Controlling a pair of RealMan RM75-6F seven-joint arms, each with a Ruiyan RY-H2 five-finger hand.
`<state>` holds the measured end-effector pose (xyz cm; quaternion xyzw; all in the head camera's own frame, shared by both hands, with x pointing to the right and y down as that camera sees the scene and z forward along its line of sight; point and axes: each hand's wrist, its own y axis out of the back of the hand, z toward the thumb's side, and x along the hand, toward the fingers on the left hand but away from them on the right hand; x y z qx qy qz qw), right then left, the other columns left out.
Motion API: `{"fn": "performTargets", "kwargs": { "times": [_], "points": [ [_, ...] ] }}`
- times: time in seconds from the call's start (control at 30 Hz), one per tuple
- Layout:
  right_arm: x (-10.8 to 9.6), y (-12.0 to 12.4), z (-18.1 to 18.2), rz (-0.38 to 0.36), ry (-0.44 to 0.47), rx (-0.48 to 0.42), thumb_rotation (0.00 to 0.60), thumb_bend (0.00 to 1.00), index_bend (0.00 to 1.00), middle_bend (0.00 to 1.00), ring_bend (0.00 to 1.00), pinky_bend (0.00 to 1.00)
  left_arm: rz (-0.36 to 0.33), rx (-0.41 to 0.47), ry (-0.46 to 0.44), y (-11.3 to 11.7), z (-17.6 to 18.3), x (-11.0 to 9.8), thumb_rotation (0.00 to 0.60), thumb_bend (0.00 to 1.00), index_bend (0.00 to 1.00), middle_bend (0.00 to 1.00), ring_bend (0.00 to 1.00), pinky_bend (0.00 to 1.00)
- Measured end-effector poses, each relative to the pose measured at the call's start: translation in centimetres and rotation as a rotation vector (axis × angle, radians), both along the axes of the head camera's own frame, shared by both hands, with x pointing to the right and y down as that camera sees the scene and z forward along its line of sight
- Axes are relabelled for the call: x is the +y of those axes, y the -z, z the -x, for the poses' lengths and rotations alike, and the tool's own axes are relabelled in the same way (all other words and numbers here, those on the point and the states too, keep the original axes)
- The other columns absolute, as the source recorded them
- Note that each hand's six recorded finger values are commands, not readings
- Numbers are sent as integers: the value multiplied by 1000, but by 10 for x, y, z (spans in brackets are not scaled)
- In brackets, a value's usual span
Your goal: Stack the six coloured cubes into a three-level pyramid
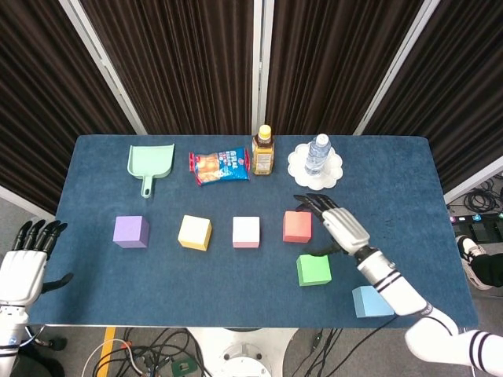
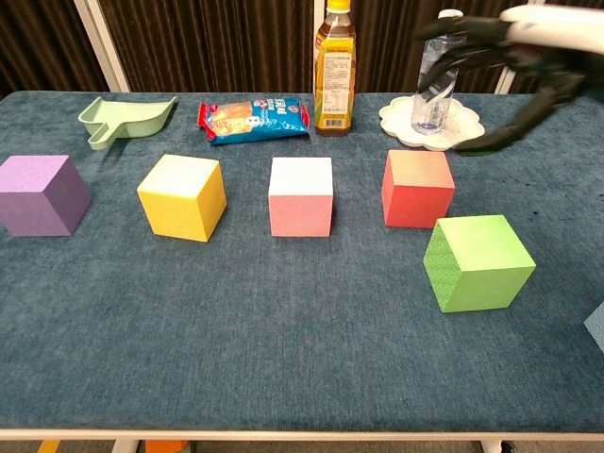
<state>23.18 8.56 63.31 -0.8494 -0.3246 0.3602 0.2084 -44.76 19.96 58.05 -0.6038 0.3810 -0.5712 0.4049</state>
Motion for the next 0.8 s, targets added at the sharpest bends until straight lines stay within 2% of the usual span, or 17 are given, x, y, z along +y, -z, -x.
{"fn": "performTargets", "kwargs": {
  "times": [0.13, 0.33, 0.67, 0.8],
  "points": [
    [-4, -24, 31, 66, 14, -14, 600, 101, 0, 196, 0, 9, 9, 4, -16, -1, -3, -3, 600, 0, 120, 101, 56, 34],
    [-5, -51, 68, 100, 52, -4, 600, 100, 0, 168, 0, 9, 20, 12, -15, -4, -4, -3, 600, 0, 120, 101, 56, 34],
    [1, -88, 94, 126, 36, 28, 600, 90, 0, 164, 0, 9, 34, 20, -4, -10, 0, -1, 600, 0, 120, 101, 56, 34],
    [5, -97, 103, 142, 27, 19, 600, 90, 0, 199, 0, 9, 35, 24, -3, -11, 1, -1, 600, 0, 120, 101, 56, 34]
  ]
}}
